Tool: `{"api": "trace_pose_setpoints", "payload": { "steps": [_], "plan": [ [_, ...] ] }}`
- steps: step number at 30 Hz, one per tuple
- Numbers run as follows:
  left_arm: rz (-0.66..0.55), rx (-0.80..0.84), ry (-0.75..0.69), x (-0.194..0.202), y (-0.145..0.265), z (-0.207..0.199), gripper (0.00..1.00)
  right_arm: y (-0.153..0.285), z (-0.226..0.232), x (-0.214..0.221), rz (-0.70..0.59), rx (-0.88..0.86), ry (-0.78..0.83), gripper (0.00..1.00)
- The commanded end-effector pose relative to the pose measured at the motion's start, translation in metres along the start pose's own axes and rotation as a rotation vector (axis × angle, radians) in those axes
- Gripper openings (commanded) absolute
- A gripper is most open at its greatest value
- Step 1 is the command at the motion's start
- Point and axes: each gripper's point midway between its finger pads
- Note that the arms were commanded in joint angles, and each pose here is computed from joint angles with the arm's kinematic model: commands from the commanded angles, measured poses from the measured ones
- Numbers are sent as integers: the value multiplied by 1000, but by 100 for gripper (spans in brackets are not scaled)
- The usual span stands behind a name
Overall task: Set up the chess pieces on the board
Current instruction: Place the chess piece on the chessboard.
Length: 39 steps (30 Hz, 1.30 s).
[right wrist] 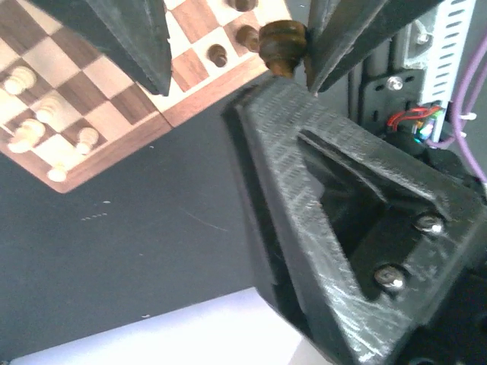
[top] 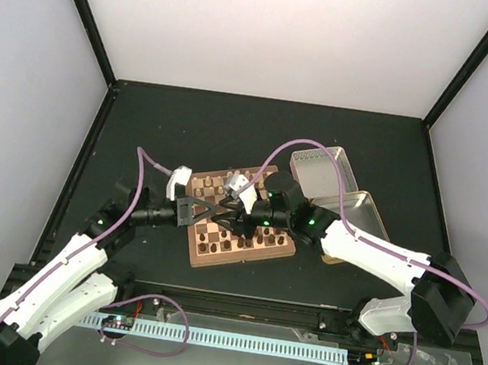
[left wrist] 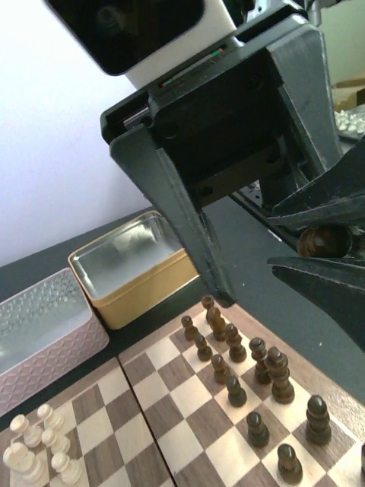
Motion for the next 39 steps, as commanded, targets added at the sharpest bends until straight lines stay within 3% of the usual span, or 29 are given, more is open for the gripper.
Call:
{"api": "trace_pose_setpoints", "payload": {
  "steps": [1, 5, 15, 23, 39],
  "plan": [
    [-17, -97, -75, -7, 7, 4, 2, 4, -16, -9, -33, 95, -43, 53],
    [-34, -289, -100, -10, 11, 38, 2, 16, -33, -5, -84, 212, -115, 62],
    [101, -623, -163, 12, -13, 97, 1, 56, -114, 26, -104, 717, -402, 63],
    [222, -749, -206, 36, -32, 123, 2, 57, -125, 44, -83, 750, -472, 63],
    [319, -716, -214, 60, -59, 134, 2, 49, -129, 51, -50, 747, -482, 63]
  ]
}}
Point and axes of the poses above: each gripper's point midway between its finger pads, its own y axis back along the fingers, its own z axis along the line the jaws close on, x = y × z, and after that the axes turned 6 degrees about -y, right-handed
